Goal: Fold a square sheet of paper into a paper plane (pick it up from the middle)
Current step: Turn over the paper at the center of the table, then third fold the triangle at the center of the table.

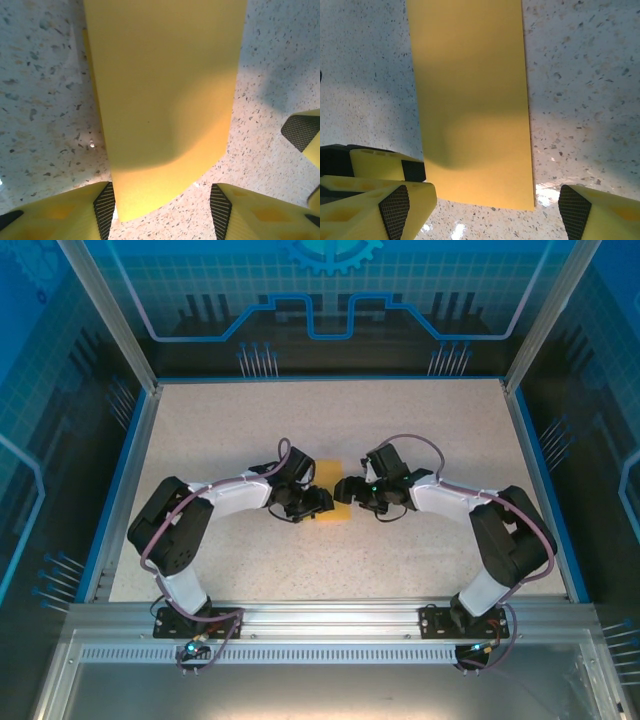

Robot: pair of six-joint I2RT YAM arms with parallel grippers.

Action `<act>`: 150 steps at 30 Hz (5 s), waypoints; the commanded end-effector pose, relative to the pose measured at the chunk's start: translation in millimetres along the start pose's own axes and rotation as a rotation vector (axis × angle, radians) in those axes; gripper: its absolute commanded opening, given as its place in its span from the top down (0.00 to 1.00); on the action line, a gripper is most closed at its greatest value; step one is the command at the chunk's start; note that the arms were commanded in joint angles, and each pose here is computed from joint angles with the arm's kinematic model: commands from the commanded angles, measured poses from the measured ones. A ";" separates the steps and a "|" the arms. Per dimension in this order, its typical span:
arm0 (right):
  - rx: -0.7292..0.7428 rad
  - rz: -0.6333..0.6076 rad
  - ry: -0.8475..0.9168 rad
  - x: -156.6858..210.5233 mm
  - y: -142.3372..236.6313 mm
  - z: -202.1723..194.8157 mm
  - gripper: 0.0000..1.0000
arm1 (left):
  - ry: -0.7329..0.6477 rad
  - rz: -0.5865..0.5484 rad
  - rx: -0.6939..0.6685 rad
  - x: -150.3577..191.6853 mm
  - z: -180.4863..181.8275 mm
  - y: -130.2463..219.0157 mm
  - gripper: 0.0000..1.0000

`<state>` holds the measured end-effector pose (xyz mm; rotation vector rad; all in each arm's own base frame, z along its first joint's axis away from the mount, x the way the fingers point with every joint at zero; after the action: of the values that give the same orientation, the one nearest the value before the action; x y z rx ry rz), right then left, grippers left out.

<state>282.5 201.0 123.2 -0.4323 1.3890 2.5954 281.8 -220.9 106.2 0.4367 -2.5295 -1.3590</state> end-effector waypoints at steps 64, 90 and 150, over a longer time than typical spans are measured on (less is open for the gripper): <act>-0.173 0.164 -0.078 16.6 -26.3 5.3 0.52 | 0.099 -0.152 -0.107 -57.4 8.6 -23.1 0.51; -0.038 0.230 -0.007 28.3 -8.0 -6.7 1.00 | -0.011 -0.167 0.155 -53.0 -39.1 19.7 0.46; -0.147 0.141 0.016 1.6 -40.2 29.3 0.93 | 0.040 -0.113 -0.027 -52.0 8.7 -26.9 0.88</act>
<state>283.0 238.2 105.8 -0.3725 1.3016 2.8199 334.0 -214.0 84.0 0.6310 -2.4980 -1.3804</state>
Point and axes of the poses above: each hand's point on the last joint's axis, 136 mm out from that joint toward the fingers, its own y axis back along the fingers, its own z axis along the line the jaws close on, x = y × z, the point moved 8 cm from there along y, back along the fingers, and after that the axes turned 11 degrees about y, right-handed, at the moved point
